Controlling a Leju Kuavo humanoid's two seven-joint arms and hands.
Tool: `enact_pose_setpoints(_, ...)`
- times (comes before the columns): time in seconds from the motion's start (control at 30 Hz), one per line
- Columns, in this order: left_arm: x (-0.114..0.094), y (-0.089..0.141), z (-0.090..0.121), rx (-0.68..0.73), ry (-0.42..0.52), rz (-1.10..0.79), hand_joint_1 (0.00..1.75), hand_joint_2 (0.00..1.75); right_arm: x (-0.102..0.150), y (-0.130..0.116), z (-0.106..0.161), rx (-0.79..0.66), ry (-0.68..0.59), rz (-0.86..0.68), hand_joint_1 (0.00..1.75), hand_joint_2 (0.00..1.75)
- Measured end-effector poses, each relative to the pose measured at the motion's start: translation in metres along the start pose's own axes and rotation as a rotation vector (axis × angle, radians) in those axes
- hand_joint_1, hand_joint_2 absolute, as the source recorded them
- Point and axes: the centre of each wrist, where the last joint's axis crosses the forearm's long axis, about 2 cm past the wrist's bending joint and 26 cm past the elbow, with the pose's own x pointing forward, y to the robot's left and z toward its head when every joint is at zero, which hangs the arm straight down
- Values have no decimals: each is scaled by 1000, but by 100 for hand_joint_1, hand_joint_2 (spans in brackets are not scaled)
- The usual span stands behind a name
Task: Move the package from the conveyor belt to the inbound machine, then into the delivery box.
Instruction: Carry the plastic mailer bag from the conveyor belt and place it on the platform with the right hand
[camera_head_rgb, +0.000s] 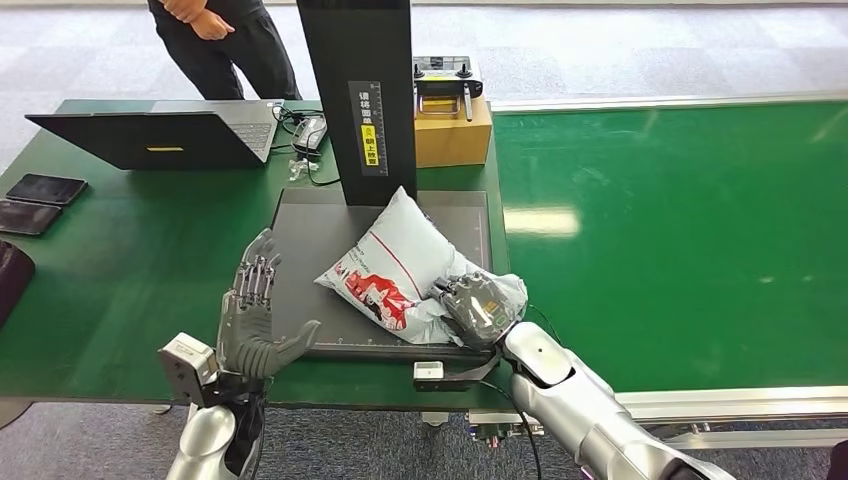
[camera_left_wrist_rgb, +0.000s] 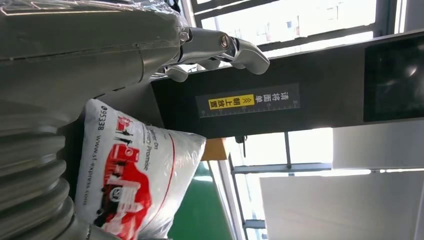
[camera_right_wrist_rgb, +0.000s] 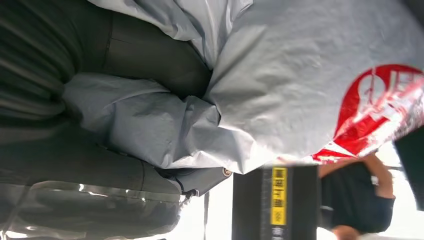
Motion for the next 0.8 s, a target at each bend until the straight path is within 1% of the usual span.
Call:
enact_pose_setpoints(0.23, -1, 2, -4, -2, -2, 4, 0, 175, 6, 16, 8, 8, -105, 44, 175, 175)
enact_pose_setpoints(0.33, -2, 2, -5, -3, -3, 9, 0, 175, 9, 16, 7, 8, -153, 68, 175, 175)
enact_pose_setpoints(0.53, -5, 1, -5, -11, -3, 16, 0, 175, 22, 13, 9, -37, -302, 104, 175, 175)
enact_pose_setpoints(0.67, -6, 0, -5, -16, 1, 20, 0, 175, 25, 4, 11, -109, -310, 112, 175, 175)
enact_pose_setpoints(0.8, -8, -2, -6, -23, 1, 23, 0, 175, 15, -8, 9, -161, -266, 133, 175, 175)
